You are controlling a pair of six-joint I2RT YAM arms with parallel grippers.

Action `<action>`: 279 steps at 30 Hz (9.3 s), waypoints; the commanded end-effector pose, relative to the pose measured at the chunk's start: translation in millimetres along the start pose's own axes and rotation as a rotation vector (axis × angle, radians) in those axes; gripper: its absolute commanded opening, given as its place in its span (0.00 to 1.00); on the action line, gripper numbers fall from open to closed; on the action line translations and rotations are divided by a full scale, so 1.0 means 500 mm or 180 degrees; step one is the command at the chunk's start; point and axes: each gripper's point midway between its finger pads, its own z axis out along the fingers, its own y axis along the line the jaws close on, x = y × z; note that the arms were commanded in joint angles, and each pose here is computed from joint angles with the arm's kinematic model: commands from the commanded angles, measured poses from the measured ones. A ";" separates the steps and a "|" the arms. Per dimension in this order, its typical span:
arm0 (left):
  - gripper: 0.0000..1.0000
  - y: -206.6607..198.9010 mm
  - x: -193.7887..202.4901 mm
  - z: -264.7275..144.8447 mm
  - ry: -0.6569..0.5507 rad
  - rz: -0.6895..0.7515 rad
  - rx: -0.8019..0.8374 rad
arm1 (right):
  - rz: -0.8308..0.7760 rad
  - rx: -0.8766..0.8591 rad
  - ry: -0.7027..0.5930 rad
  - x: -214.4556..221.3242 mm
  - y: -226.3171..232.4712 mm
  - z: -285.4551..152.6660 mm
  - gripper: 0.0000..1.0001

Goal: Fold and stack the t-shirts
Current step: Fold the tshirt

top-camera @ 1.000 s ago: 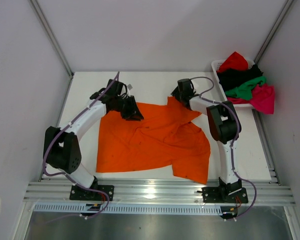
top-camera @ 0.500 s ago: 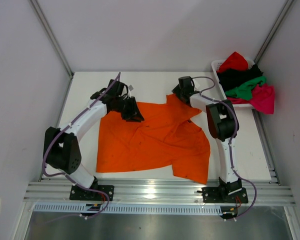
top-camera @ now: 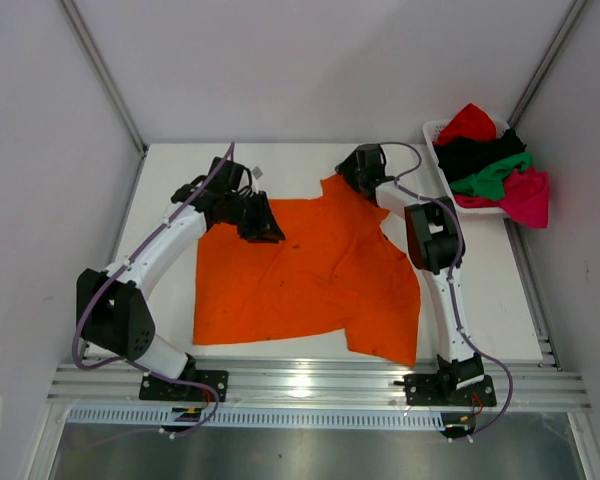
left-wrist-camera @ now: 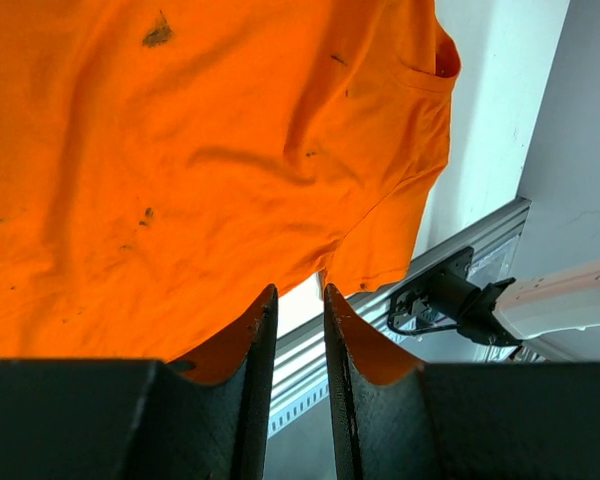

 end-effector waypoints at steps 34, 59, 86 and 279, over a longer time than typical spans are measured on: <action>0.29 0.004 0.041 -0.042 -0.0139 0.0159 -0.0033 | -0.0906 -0.1570 0.0945 0.149 0.151 0.014 0.62; 0.30 0.007 0.070 -0.015 -0.0040 0.0172 -0.0001 | -0.1267 -0.1200 0.0142 -0.013 0.157 -0.038 0.62; 0.31 -0.027 0.076 -0.016 -0.0048 0.0364 0.0078 | -0.1033 -0.0156 0.0087 0.066 0.012 -0.283 0.62; 0.33 -0.002 0.011 0.005 -0.0267 0.0329 -0.0300 | -0.1050 0.0613 -0.0957 -0.129 0.024 -0.370 0.80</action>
